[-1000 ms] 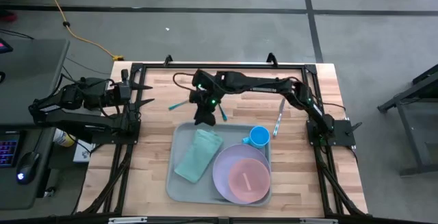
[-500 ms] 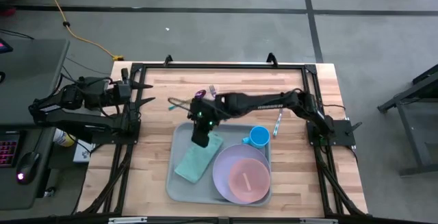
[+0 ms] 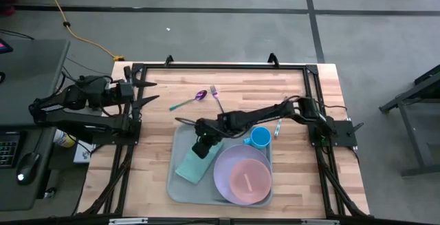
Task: Set up tray
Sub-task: Put the blue napkin on the serving tray to the left of the purple plate
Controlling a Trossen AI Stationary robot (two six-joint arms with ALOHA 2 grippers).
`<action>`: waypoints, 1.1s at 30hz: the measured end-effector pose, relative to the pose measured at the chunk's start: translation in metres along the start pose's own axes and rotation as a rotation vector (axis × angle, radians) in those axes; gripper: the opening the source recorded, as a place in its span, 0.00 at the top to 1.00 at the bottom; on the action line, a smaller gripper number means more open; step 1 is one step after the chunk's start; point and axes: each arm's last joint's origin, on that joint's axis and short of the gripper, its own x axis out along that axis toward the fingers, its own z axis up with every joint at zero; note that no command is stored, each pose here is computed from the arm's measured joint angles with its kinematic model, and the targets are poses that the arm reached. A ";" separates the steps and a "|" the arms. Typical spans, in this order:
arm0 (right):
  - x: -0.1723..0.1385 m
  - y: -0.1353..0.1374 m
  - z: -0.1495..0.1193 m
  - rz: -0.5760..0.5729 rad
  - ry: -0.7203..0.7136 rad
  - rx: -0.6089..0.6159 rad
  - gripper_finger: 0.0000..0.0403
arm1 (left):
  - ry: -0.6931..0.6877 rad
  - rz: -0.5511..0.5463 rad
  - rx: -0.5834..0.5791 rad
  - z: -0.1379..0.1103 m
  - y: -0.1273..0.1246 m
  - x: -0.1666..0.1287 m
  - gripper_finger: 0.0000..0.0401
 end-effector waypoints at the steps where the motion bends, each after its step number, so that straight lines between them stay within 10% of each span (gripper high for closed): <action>1: 0.002 -0.005 0.001 -0.009 -0.004 0.016 1.00 | 0.004 -0.001 -0.001 0.000 0.000 0.001 0.43; 20: -0.001 -0.045 0.033 0.046 0.032 -0.030 0.98 | 0.011 -0.132 -0.040 0.000 -0.006 0.008 0.43; 33: 0.007 -0.063 0.035 0.048 0.001 0.002 0.59 | 0.011 -0.132 -0.016 0.000 -0.006 0.008 0.43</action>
